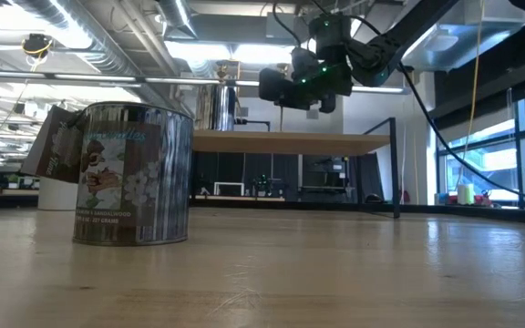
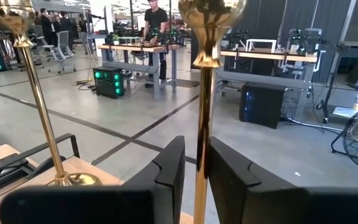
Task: Pick & Place candle stick holders
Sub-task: Put the top gold candle holder on the shelf aligned with the other gold candle holder
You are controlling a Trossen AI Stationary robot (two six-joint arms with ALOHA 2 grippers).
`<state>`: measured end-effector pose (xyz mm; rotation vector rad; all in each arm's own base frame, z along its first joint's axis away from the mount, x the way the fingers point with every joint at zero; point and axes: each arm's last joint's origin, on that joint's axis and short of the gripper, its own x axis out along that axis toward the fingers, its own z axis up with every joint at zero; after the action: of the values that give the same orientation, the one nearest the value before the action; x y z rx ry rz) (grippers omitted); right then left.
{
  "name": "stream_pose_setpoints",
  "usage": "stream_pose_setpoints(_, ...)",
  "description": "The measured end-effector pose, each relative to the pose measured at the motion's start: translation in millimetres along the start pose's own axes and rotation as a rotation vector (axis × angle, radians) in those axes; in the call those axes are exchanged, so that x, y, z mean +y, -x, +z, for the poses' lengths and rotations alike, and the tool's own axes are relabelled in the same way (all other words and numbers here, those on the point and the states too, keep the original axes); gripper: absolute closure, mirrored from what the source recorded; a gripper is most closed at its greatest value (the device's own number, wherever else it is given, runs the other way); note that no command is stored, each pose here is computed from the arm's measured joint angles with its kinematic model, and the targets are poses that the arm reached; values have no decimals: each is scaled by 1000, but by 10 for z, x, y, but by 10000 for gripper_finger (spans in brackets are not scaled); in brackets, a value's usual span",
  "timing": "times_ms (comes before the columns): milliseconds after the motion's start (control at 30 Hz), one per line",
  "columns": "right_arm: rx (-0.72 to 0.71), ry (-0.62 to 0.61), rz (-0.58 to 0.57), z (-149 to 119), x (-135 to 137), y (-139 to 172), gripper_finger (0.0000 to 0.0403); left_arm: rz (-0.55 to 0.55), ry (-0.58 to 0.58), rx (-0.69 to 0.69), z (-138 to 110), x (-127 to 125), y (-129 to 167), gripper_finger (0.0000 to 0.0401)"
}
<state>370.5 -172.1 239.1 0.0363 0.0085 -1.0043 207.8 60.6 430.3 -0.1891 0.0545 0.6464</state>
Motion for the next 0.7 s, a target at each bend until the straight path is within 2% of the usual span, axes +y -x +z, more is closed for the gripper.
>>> stream_pose_setpoints(700, 4, 37, -14, 8, 89, 78, 331, -7, -11, 3, -2, -2, 0, 396)
